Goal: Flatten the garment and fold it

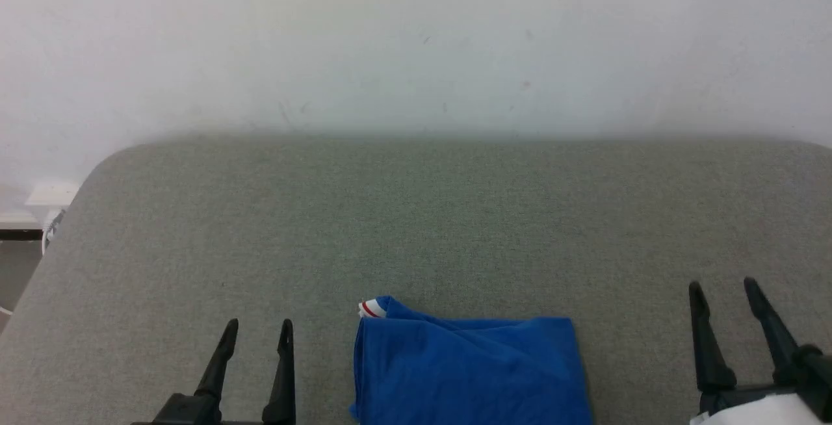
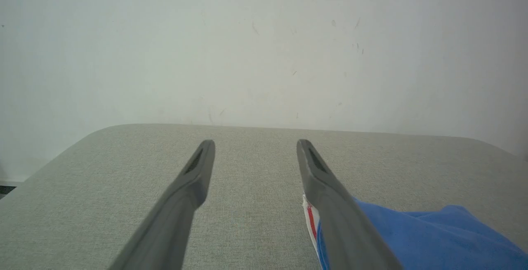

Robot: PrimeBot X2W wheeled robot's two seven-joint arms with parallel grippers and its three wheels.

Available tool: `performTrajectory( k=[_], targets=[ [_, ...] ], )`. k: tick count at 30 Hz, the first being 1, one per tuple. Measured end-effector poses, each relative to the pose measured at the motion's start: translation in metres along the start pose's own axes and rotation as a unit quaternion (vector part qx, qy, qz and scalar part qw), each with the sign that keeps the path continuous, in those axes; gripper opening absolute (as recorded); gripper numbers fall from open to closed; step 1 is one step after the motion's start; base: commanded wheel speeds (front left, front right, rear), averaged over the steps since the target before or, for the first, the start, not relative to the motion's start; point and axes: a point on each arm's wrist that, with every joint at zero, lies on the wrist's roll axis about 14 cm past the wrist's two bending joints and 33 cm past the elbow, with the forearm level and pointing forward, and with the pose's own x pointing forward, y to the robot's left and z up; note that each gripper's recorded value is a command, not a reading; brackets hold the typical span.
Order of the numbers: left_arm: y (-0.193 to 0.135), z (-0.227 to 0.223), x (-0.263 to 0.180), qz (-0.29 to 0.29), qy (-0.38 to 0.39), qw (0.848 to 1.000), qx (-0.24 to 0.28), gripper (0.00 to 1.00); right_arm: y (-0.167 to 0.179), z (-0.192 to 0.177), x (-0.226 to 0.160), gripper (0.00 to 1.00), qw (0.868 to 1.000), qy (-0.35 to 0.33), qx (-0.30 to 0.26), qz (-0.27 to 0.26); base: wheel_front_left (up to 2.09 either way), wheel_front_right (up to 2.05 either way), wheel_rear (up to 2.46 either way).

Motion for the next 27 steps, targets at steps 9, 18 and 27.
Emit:
performTrajectory(
  k=[9, 18, 27],
  targets=[
    [-0.008, -0.007, 0.002, -0.015, 0.011, 1.000, 0.002, 1.00, 0.009, -0.022, -0.019, 1.00, 0.999, 0.037, 0.001, 0.003, 0.00, 0.00, 0.00],
    [-0.009, -0.009, 0.005, -0.019, 0.014, 1.000, 0.000, 1.00, 0.029, -0.046, -0.018, 1.00, 0.991, 0.119, 0.049, 0.044, 0.00, 0.00, 0.00],
    [-0.012, -0.018, 0.012, -0.020, 0.030, 0.999, -0.004, 1.00, 0.059, -0.105, -0.032, 1.00, 0.916, 0.349, 0.158, 0.120, 0.00, 0.00, 0.00]
  ],
)
